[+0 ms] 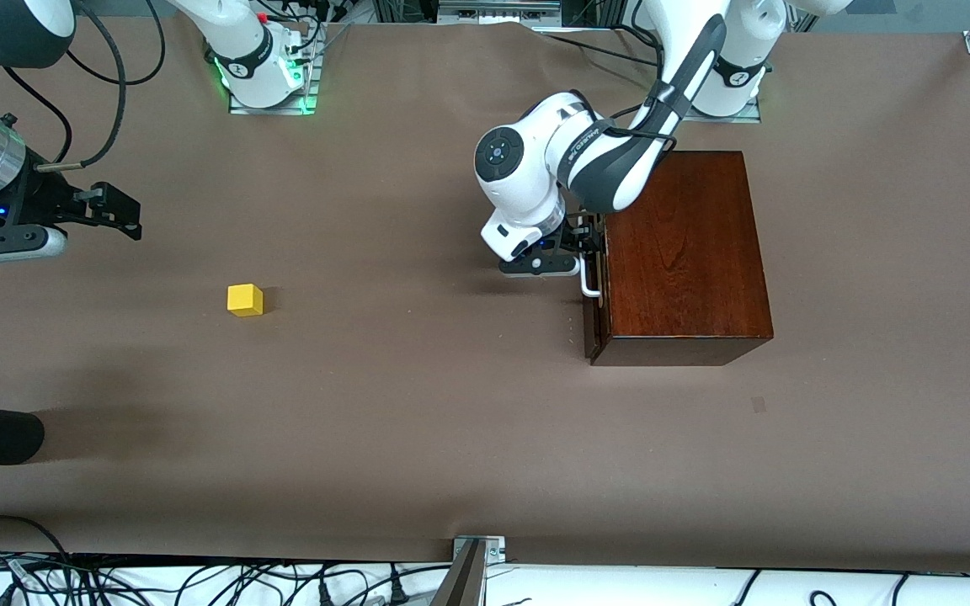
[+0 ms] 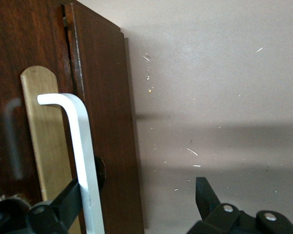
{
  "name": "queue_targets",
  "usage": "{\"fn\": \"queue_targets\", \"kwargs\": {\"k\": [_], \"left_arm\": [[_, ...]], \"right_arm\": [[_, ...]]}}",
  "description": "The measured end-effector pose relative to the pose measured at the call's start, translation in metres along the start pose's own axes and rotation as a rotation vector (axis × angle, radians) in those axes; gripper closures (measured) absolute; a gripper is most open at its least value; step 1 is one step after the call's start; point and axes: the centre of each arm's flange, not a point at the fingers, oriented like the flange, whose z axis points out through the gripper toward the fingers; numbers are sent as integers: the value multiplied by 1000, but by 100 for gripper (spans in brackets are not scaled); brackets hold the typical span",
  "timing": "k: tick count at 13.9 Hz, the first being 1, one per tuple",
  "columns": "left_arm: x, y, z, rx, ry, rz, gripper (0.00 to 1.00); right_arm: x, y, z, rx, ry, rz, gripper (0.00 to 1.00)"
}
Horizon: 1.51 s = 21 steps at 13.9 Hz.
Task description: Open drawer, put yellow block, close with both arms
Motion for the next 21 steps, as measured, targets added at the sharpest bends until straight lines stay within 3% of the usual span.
{"fn": "queue_targets", "kwargs": {"k": [7, 10, 17, 21], "left_arm": [[-3, 26, -2, -50, 63, -40, 0], [-7, 57, -16, -106, 97, -30, 0], [-10, 73, -17, -111, 96, -43, 0], [-10, 81, -24, -141, 95, -49, 0]], "right_arm": [[0, 0, 0, 0, 0, 1, 0], [0, 1, 0, 0, 0, 2, 0], [9, 4, 14, -3, -3, 7, 0], [29, 1, 78, -12, -110, 0, 0]]}}
